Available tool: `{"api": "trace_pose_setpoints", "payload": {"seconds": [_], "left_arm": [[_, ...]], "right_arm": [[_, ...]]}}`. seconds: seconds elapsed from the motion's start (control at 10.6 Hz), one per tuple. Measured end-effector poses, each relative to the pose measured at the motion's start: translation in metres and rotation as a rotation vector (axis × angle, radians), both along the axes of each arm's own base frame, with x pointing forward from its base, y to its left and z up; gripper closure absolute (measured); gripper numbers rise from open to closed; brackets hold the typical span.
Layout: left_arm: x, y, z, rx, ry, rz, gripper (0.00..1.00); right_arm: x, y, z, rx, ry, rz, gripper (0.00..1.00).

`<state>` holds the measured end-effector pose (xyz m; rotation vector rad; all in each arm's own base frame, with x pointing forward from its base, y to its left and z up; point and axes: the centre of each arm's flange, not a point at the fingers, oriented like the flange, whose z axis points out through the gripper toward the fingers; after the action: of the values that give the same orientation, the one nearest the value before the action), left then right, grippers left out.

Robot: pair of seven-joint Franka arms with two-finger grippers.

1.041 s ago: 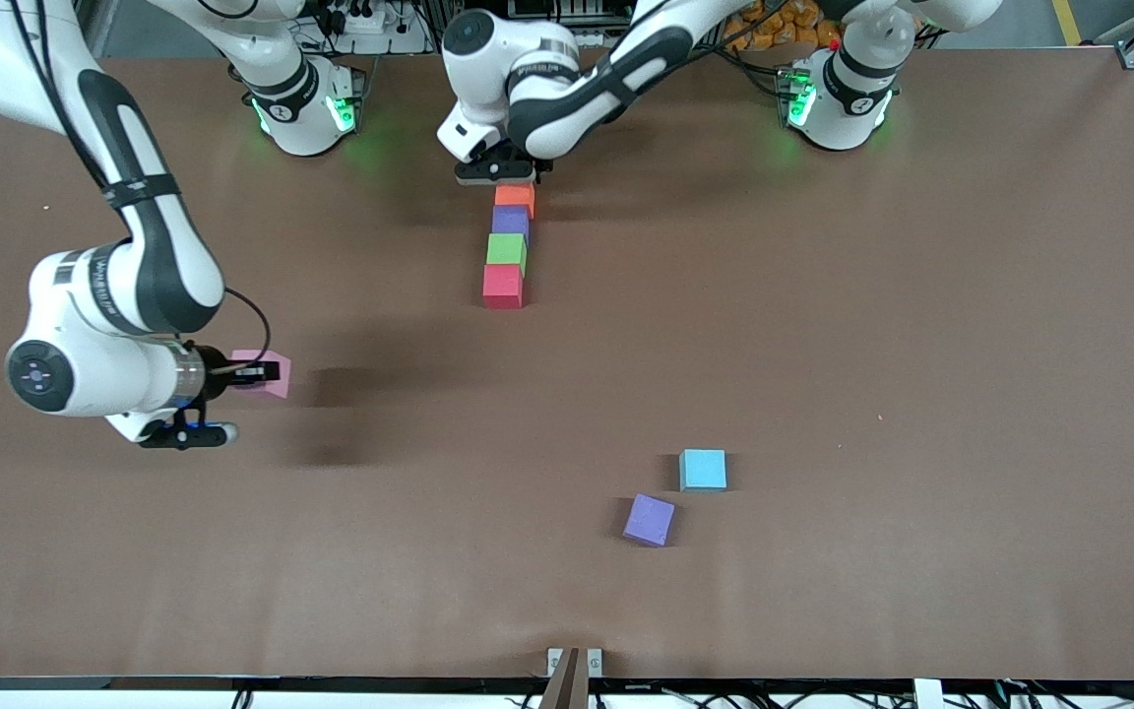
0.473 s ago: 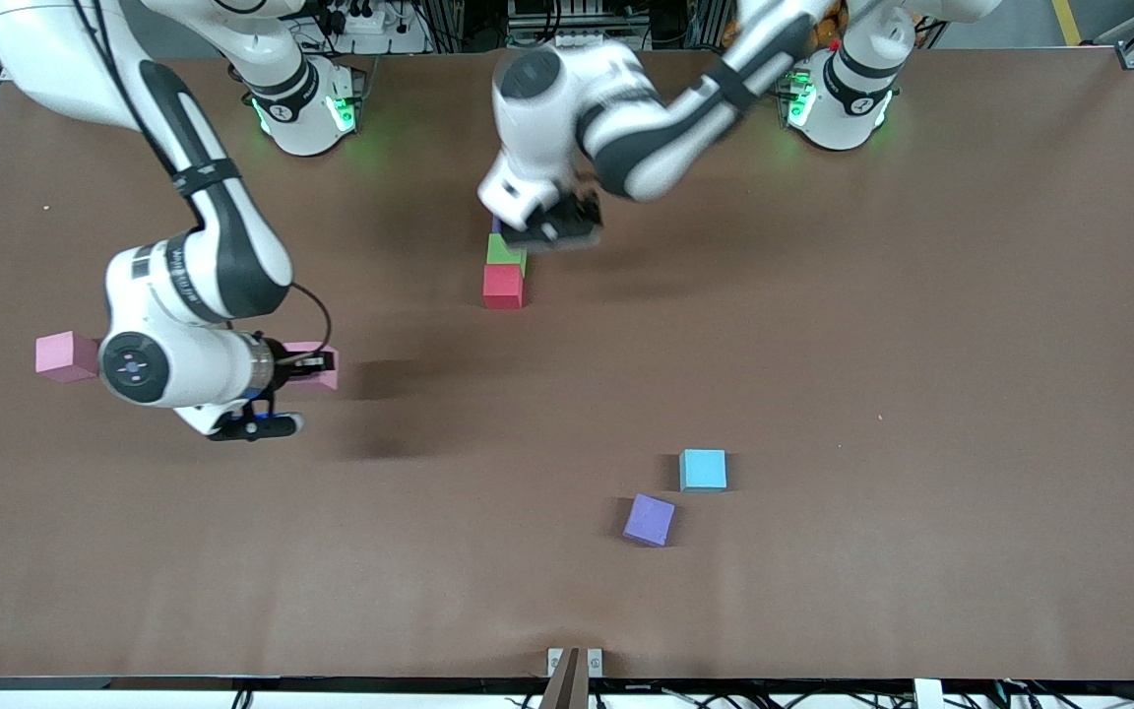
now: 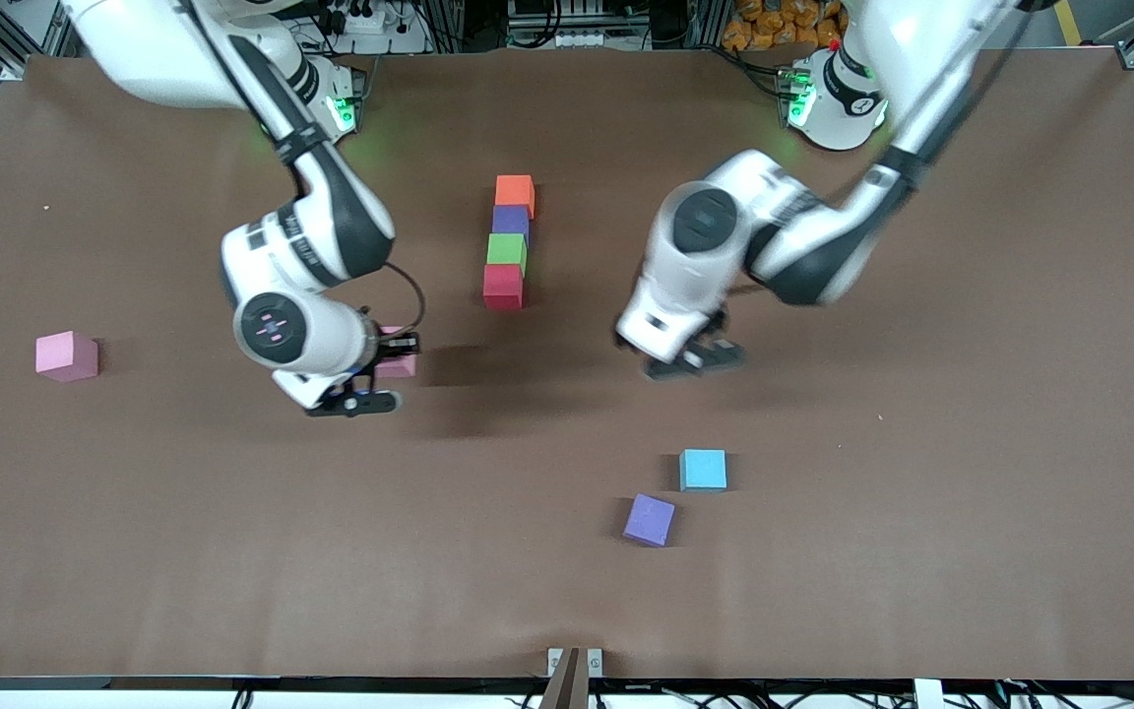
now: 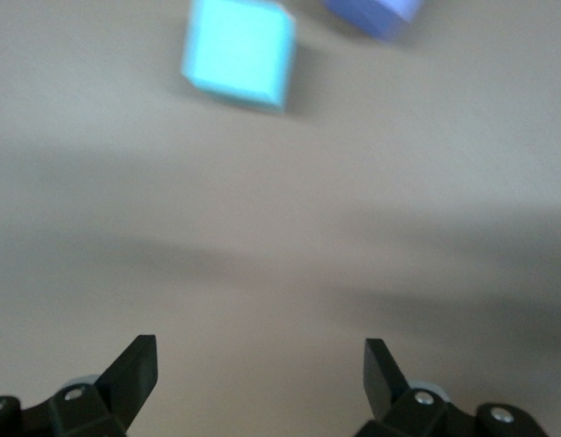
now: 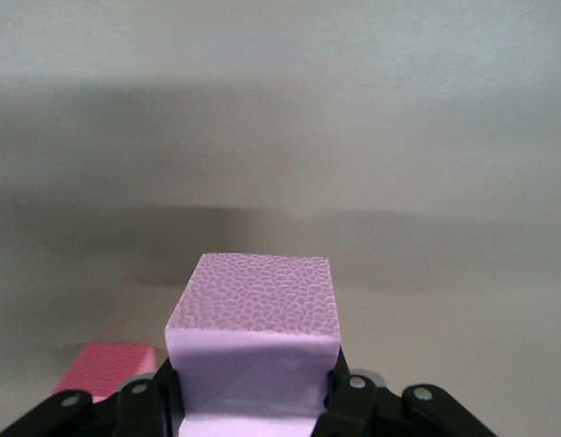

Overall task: Arrange blocks into number 1
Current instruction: 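Retract the left arm while the right gripper carries pink toward red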

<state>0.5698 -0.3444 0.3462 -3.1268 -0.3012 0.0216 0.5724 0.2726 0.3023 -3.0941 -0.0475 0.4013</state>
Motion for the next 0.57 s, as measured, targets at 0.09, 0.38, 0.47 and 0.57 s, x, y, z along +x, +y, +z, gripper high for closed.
{"api": "trace_pose_setpoints", "payload": {"seconds": [0.09, 0.38, 0.47, 0.57], "left_arm": [[0.025, 0.042, 0.003, -0.004, -0.006, 0.026, 0.0], [0.062, 0.129, 0.008, 0.006, 0.004, 0.043, 0.0], [0.07, 0.158, 0.008, 0.011, 0.012, 0.034, 0.0], [0.078, 0.188, 0.008, 0.012, 0.015, 0.036, 0.0]], "right_arm": [[-0.008, 0.02, -0.002, -0.006, -0.012, -0.018, 0.41], [-0.025, 0.061, -0.015, -0.015, -0.03, -0.051, 0.41], [-0.03, 0.071, -0.022, -0.016, -0.032, -0.056, 0.41], [-0.036, 0.081, -0.03, -0.016, -0.035, -0.056, 0.42]]}}
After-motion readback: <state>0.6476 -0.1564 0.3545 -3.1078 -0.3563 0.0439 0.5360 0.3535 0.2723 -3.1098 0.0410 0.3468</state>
